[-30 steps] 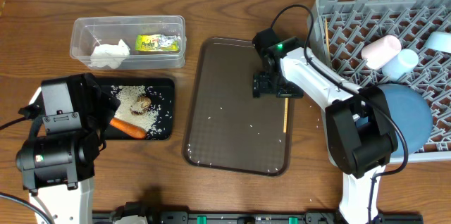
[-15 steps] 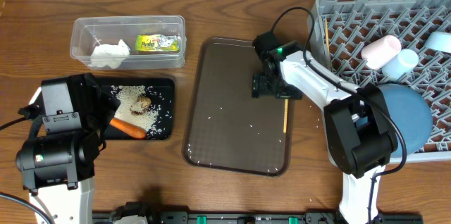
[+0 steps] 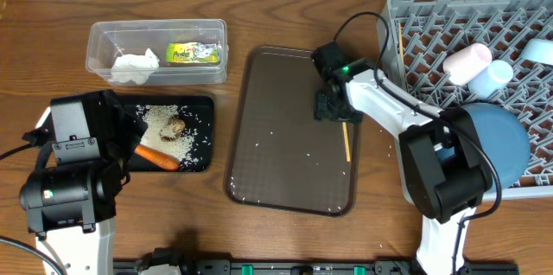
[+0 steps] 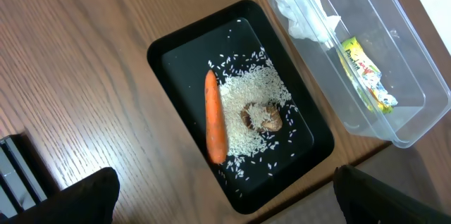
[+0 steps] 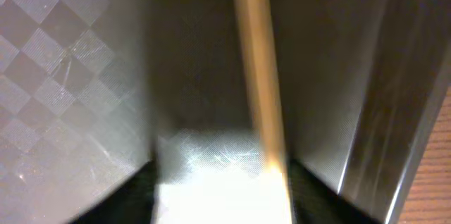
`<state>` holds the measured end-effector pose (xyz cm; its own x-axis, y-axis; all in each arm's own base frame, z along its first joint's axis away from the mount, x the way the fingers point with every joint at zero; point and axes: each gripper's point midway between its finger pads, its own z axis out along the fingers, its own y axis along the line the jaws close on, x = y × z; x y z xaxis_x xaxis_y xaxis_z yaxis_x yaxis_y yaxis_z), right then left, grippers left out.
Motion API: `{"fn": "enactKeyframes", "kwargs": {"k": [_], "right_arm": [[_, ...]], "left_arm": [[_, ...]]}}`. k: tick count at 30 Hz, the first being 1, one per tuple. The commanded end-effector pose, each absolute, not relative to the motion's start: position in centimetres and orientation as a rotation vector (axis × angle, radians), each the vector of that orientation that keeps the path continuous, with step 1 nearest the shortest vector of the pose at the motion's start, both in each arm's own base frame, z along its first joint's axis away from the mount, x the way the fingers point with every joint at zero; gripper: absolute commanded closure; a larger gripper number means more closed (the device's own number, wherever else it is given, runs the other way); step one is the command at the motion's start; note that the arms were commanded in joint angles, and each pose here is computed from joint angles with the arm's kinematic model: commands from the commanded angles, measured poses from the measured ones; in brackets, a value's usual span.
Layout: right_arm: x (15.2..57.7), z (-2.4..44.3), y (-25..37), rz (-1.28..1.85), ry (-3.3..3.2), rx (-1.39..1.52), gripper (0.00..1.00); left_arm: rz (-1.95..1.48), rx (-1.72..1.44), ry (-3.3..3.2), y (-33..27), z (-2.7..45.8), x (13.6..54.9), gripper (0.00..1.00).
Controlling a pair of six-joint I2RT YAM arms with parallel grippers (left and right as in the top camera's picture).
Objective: Sort waste into correct bins and load items into the dishwasher rack
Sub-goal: 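Carry the second chopstick right toward the dish rack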
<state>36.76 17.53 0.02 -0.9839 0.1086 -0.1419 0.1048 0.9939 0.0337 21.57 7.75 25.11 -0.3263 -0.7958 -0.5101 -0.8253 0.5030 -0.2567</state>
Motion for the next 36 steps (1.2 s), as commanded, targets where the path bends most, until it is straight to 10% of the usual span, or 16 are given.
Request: {"fn": "enactKeyframes", "kwargs": {"k": [1,13,26,36], "right_arm": [[34.2,-3.0,17.5,0.056,3.099,0.182,0.65],[34.5,-3.0,17.4,0.046,3.091,-0.060,0.98],[35.1,-1.5,19.2,0.232,3.077,-0.173,0.99],[39.1,11.8,15.8,0.465,2.746,-0.250,0.99]], "left_arm": [[0.089,-1.331,2.149,8.1,25.3,21.4,0.02],[0.089,-1.331,2.149,8.1,25.3,21.4,0.02],[0.089,-1.331,2.149,8.1,25.3,21.4,0.02],[0.089,-1.331,2.149,8.1,25.3,21.4,0.02]]}}
